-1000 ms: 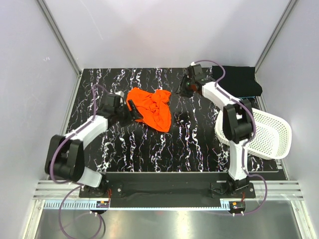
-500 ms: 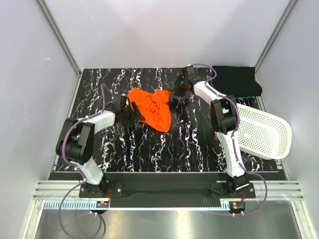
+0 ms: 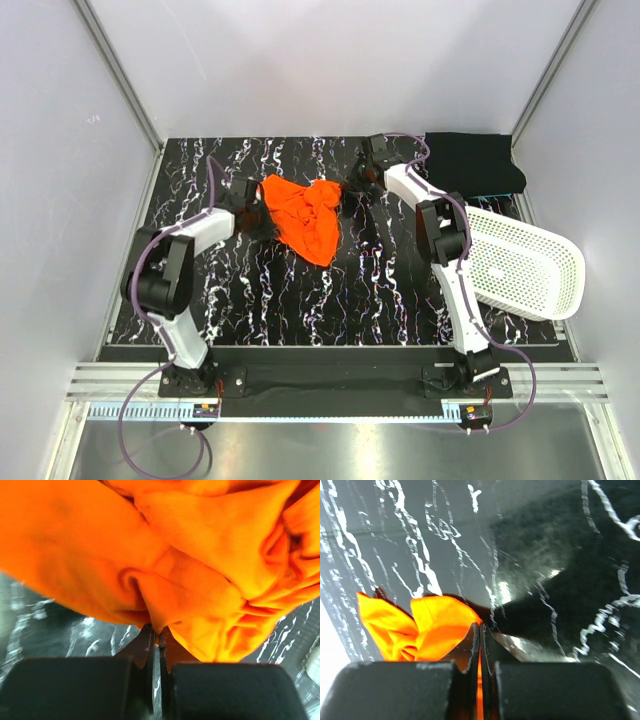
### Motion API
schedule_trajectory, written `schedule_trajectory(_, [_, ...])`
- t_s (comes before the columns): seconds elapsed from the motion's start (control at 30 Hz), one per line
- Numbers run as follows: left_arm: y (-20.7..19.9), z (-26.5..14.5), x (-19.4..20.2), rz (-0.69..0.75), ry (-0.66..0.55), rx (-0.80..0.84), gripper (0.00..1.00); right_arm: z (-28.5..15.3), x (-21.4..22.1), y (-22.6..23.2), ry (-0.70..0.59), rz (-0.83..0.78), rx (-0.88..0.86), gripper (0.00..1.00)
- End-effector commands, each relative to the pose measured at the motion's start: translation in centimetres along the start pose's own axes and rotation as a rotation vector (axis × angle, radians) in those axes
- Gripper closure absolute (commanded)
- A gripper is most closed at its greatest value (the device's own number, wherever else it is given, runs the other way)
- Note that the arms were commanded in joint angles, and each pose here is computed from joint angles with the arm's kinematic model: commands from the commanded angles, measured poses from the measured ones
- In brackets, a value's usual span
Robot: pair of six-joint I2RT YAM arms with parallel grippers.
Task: Fold and stack the t-shirts
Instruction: Flatten the tshirt out
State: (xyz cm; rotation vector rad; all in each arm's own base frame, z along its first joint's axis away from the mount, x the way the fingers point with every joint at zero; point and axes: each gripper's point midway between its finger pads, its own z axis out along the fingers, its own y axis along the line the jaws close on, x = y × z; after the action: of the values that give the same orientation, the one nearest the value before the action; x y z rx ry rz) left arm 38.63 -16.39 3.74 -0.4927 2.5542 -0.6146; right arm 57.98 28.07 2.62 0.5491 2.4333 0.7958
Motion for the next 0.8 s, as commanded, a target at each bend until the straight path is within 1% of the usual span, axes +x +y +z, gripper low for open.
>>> schedule_trajectory(0.0, [-2.4, -7.8, -7.1, 0.084, -0.230, -0.035, 1.00, -6.7, -5.1, 4.1, -0.140, -0.085, -0.028, 1.00])
schedule_trajectory(0.03, [-3.5, -10.2, -9.0, 0.121, -0.295, -0.031, 1.00, -8.0, -5.3, 2.8, -0.150, -0.115, 0.015, 1.00])
schedule_trajectory(0.07, [-3.5, -12.1, -9.2, 0.134, -0.303, -0.047, 1.00, -12.7, -7.2, 5.0, -0.231, -0.138, -0.005, 1.00])
schedule_trajectory(0.1, [-3.8, -15.4, -10.7, 0.145, -0.399, -0.072, 1.00, -15.0, -7.7, 5.3, -0.260, -0.152, -0.003, 1.00])
schedule_trajectory(0.13, [-4.6, -17.7, -11.8, 0.158, -0.456, -0.068, 1.00, -16.2, -6.7, 3.9, -0.250, -0.181, 0.032, 1.00])
schedule_trajectory(0.17, [-4.5, -19.1, -11.8, 0.158, -0.468, -0.081, 1.00, -21.0, -7.7, 5.8, -0.323, -0.200, 0.001, 1.00])
schedule_trajectory(0.2, [-5.1, -21.1, -12.0, 0.159, -0.510, -0.065, 1.00, -22.8, -7.4, 5.5, -0.340, -0.222, 0.021, 1.00])
schedule_trajectory(0.23, [-5.4, -22.3, -12.1, 0.162, -0.520, -0.058, 1.00, -23.5, -6.1, 4.0, -0.320, -0.226, 0.048, 1.00])
schedule_trajectory(0.27, [-5.6, -22.9, -12.1, 0.166, -0.523, -0.052, 1.00, -27.3, -6.1, 5.3, -0.368, -0.238, 0.009, 1.00])
schedule_trajectory(0.3, [-5.8, -23.2, -11.9, 0.172, -0.514, -0.043, 1.00, -28.5, -5.6, 4.8, -0.372, -0.239, 0.015, 1.00])
schedule_trajectory(0.33, [-5.7, -23.6, -11.9, 0.177, -0.501, -0.048, 1.00, -30.7, -4.7, 4.3, -0.388, -0.244, 0.016, 1.00])
schedule_trajectory(0.4, [-5.4, -23.2, -11.8, 0.181, -0.475, -0.056, 1.00, -32.5, -3.7, 3.5, -0.395, -0.250, 0.025, 1.00])
schedule_trajectory(0.43, [-5.0, -23.2, -11.9, 0.174, -0.463, -0.061, 1.00, -34.1, -3.2, 3.2, -0.416, -0.248, 0.025, 1.00])
schedule_trajectory(0.57, [-4.7, -21.5, -12.2, 0.177, -0.404, -0.056, 1.00, -35.8, -1.6, 2.0, -0.403, -0.254, 0.030, 1.00])
schedule_trajectory(0.63, [-4.2, -18.9, -11.7, 0.190, -0.328, -0.060, 1.00, -35.0, -0.4, 0.8, -0.369, -0.236, 0.043, 1.00])
schedule_trajectory(0.67, [-3.7, -16.7, -11.4, 0.193, -0.273, -0.076, 1.00, -35.0, 0.2, 0.5, -0.355, -0.230, 0.038, 1.00])
schedule_trajectory(0.7, [-3.9, -15.4, -10.7, 0.212, -0.217, -0.043, 1.00, -34.7, 0.7, -0.1, -0.341, -0.219, 0.046, 1.00])
schedule_trajectory(0.73, [-4.4, -14.5, -10.8, 0.225, -0.189, -0.021, 1.00, -33.9, 1.7, -1.5, -0.314, -0.208, 0.077, 1.00])
schedule_trajectory(0.77, [-3.9, -12.2, -10.2, 0.221, -0.120, -0.021, 1.00, -34.0, 1.9, -2.0, -0.317, -0.203, 0.086, 1.00])
